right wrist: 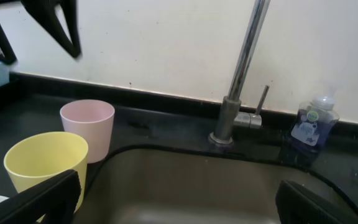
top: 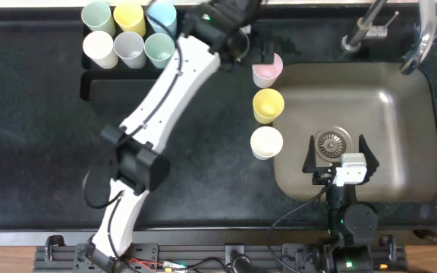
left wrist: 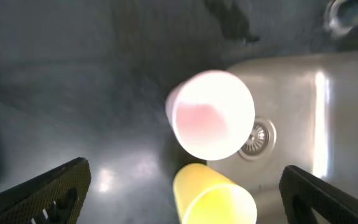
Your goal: Store Cups
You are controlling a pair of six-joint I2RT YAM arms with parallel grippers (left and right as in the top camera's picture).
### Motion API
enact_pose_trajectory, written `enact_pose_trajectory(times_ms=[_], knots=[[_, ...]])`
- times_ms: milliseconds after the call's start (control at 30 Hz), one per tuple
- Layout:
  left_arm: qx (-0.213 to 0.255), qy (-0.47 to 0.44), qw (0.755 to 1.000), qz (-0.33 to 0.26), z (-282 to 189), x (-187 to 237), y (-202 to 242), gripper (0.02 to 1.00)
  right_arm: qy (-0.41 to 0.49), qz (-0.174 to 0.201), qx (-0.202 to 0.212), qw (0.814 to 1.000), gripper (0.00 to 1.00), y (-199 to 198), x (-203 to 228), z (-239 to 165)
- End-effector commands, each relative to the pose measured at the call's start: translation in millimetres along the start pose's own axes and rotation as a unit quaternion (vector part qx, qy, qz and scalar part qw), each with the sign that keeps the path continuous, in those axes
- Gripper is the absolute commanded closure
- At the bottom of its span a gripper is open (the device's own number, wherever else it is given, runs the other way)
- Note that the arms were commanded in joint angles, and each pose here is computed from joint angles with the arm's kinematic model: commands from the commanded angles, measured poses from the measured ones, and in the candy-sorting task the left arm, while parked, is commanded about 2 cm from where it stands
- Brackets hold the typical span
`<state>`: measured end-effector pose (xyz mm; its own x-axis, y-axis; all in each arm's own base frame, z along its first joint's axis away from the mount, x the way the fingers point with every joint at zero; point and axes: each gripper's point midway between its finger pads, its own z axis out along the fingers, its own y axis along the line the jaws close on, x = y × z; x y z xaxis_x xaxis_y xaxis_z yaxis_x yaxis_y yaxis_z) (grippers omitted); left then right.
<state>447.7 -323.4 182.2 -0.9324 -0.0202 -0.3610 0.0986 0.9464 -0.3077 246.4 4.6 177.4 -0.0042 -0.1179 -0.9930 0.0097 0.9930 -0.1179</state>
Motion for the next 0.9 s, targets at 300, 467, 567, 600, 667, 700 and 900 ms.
enact_pose_trajectory(times_ms=[300,467,567,600,667,700,900], knots=[[-0.033,0.003,0.999,-0.043,44.5,5.5,2.0,0.018,-0.001,-0.001,0.005,1.000,0.003,-1.9,2.9,0.2],[-0.055,0.002,0.998,-0.044,64.0,6.8,9.0,0.018,-0.001,-0.002,0.005,1.000,0.005,-1.9,2.9,0.2],[-0.068,0.000,0.996,-0.050,73.6,6.9,14.0,0.025,-0.001,-0.002,0.005,1.000,0.005,-1.9,2.9,0.2],[-0.069,0.000,0.996,-0.050,75.8,6.9,14.5,0.029,-0.001,-0.002,0.005,1.000,0.003,-1.9,2.9,0.2],[-0.076,0.000,0.996,-0.052,81.5,7.5,17.4,0.053,-0.001,-0.002,0.005,1.000,0.003,-1.9,2.9,0.2],[-0.079,-0.001,0.995,-0.053,84.0,7.4,18.9,0.073,-0.001,-0.002,0.005,1.000,0.003,-1.9,2.9,0.2],[-0.081,-0.001,0.995,-0.053,96.8,8.5,20.3,0.481,-0.001,-0.002,0.005,1.000,0.005,-1.9,2.9,0.2]])
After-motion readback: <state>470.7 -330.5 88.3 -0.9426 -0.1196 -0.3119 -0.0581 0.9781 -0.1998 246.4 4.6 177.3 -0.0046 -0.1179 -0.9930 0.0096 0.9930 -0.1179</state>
